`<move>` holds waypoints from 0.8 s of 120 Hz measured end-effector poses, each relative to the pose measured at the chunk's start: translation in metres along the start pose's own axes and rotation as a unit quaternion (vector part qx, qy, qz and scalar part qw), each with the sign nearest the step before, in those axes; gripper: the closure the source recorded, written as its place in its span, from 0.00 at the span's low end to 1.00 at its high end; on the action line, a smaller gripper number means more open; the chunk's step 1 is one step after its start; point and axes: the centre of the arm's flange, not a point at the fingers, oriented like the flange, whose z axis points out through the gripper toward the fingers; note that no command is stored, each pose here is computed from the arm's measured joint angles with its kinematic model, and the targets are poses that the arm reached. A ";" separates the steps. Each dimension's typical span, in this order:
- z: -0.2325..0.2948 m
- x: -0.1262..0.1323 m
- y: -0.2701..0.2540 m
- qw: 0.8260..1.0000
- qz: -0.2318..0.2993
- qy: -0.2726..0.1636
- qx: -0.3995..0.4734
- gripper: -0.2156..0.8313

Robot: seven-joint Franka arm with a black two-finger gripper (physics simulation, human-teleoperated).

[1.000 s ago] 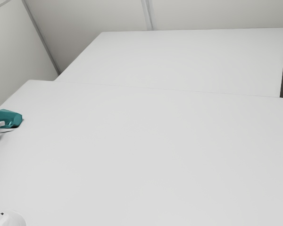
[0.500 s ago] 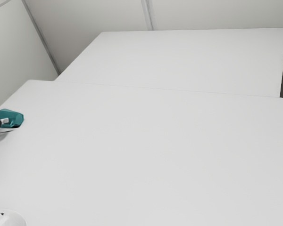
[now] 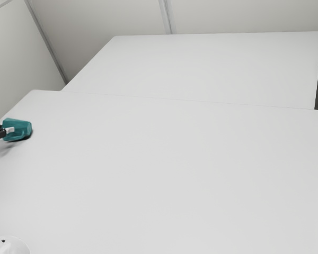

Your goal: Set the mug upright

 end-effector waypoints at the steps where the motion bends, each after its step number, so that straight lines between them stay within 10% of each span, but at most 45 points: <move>1: 0.000 0.001 0.000 1.000 0.001 -0.001 0.000 0.67; 35: 0.004 0.023 0.002 0.999 0.019 -0.031 0.003 0.90; 96: 0.005 0.048 0.010 0.997 0.015 -0.071 0.009 0.96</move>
